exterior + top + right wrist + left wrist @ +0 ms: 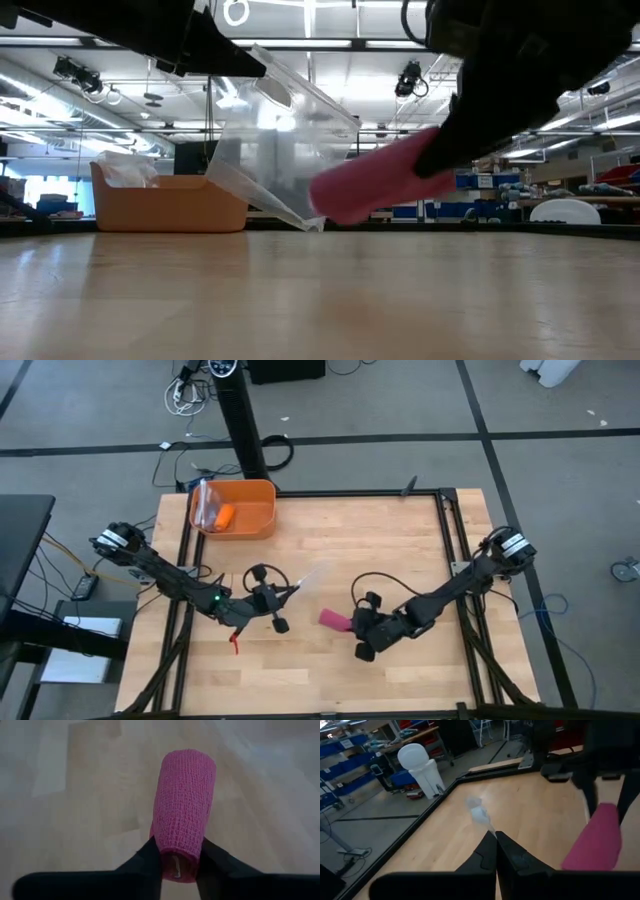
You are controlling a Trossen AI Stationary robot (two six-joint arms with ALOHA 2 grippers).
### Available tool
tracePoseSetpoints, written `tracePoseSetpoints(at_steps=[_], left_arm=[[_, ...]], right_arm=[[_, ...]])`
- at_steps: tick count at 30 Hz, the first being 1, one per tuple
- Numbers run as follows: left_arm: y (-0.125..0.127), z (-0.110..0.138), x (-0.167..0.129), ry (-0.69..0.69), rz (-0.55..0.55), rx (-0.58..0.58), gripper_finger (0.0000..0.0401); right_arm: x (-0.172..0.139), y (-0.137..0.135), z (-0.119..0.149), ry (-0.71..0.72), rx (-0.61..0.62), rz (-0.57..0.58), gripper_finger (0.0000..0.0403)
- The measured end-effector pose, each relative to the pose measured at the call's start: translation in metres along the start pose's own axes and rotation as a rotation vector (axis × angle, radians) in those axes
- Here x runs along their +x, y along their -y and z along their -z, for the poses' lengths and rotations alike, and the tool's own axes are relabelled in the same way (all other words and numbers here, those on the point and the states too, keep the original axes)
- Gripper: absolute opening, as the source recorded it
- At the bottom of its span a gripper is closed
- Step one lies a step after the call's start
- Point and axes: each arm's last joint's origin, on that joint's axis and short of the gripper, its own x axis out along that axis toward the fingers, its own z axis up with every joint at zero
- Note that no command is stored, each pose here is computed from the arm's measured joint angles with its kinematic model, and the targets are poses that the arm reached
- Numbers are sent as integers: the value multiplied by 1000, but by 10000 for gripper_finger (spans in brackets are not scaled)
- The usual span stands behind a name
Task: Roll bandage
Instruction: Put the pink bandage into the transparent zip bag, then open the transparent zip bag
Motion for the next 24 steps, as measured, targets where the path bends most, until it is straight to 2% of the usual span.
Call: tracePoseSetpoints(at_steps=[4, 7, 13, 15, 19, 21, 24], left_arm=[[-1, 2, 1, -15, -2, 13, 1], [0, 3, 1, -23, 27, 19, 1], [1, 8, 1, -57, 51, 69, 1], [1, 11, 1, -77, 64, 120, 1], [3, 15, 0, -94, 134, 231, 1], [4, 14, 0, -83, 162, 255, 1], [5, 11, 0, -62, 184, 250, 1]], right_arm=[[1, 2, 5, -23, 18, -4, 146], [-2, -2, -1, -15, -11, -19, 181], [-11, -10, -18, 11, -91, -42, 226], [-17, -11, -28, 13, -118, -28, 232], [-32, -11, -49, 26, -207, 114, 229], [-36, -8, -66, 47, -248, 173, 219], [-38, -1, -89, 76, -296, 202, 191]])
